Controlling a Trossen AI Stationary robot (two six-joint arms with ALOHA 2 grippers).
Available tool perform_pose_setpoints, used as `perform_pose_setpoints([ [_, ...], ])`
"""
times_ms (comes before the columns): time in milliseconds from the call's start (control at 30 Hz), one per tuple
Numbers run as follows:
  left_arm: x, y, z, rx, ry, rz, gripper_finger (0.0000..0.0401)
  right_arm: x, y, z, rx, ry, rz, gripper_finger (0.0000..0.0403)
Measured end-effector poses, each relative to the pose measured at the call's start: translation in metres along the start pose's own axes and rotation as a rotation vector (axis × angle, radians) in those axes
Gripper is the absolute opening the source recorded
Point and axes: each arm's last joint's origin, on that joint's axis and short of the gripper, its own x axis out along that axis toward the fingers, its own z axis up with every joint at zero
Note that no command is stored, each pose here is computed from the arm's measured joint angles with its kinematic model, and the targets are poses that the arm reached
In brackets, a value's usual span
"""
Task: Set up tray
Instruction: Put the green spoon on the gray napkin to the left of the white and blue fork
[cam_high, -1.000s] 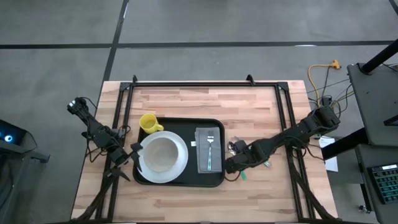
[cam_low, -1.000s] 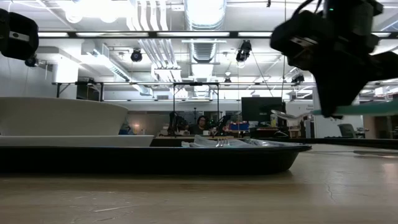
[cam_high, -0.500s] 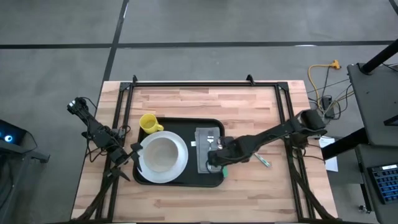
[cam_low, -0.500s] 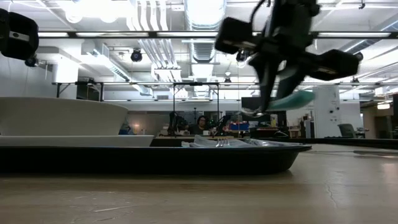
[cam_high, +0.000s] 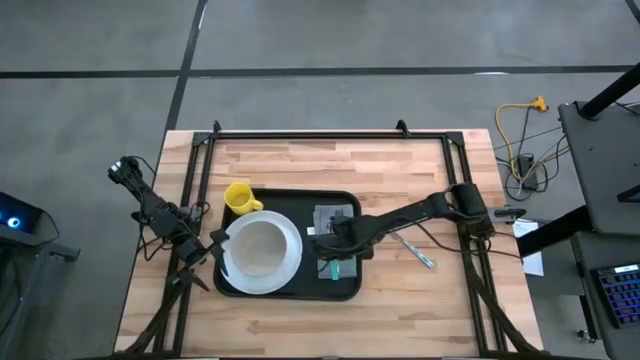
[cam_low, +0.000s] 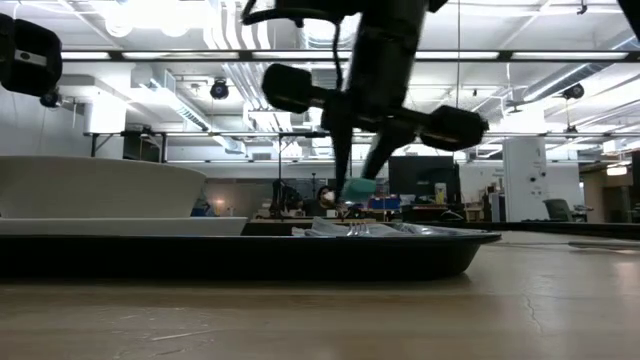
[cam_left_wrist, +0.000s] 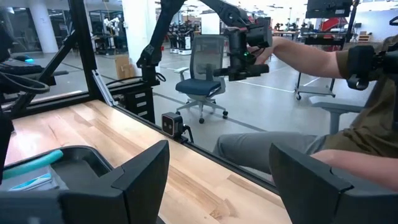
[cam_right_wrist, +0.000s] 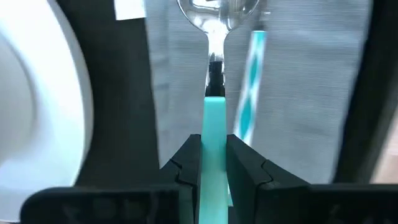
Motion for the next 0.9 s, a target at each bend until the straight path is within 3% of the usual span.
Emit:
perform_pose_setpoints([
  [300,0.0,0.0,0.0,0.0,0.001,0.0,0.0255,0.007,0.022,0.005,0.021,-0.023,-0.008,0.0039],
  [900,0.0,0.0,0.0,0.0,0.0,0.0,0.0255,0.019,0.02,0.011,0.043,-0.057,-0.05,0.0039],
])
